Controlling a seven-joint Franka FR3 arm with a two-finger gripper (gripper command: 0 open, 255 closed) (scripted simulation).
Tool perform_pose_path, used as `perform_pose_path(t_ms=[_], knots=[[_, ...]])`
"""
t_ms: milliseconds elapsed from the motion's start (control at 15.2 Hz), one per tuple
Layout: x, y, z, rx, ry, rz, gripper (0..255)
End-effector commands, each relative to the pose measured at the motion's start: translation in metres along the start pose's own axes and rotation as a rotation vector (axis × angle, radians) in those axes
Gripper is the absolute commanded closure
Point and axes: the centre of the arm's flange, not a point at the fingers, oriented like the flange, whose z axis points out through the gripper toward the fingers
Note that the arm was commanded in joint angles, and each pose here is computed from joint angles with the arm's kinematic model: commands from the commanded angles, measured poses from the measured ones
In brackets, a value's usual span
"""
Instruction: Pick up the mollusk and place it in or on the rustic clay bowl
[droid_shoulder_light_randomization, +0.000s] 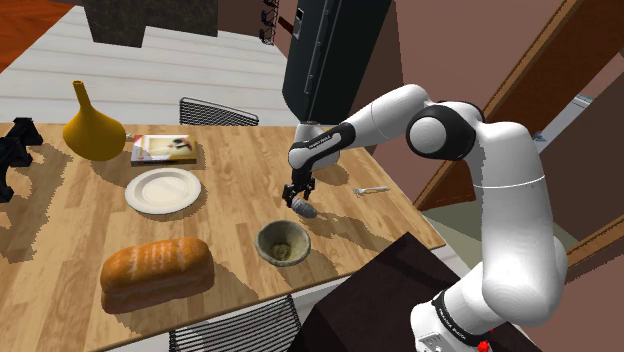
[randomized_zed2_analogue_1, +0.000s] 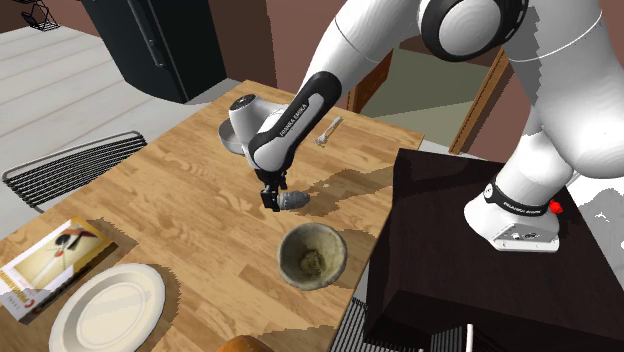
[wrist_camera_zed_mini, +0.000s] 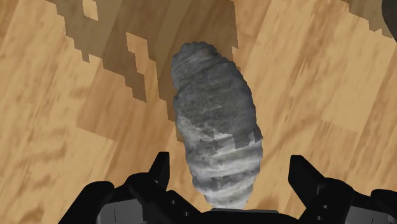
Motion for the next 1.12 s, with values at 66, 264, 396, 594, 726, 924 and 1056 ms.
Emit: perform_pose_path(t_ms=[66, 264, 396, 594, 726, 924, 1056], knots=[[0.000, 0.000, 0.000, 0.000, 0.000, 0.000, 0], [0.000, 0.000, 0.000, 0.000, 0.000, 0.000, 255], [0.000, 0.000, 0.000, 0.000, 0.000, 0.000, 255], [0.000, 0.000, 0.000, 0.000, 0.000, 0.000, 255], [0.000, 0.000, 0.000, 0.000, 0.000, 0.000, 255], [-0.002, -0.001, -0.010, 0.000, 0.000, 0.000, 255], [-0.004, -0.001, -0.020, 0.000, 0.000, 0.000, 255]])
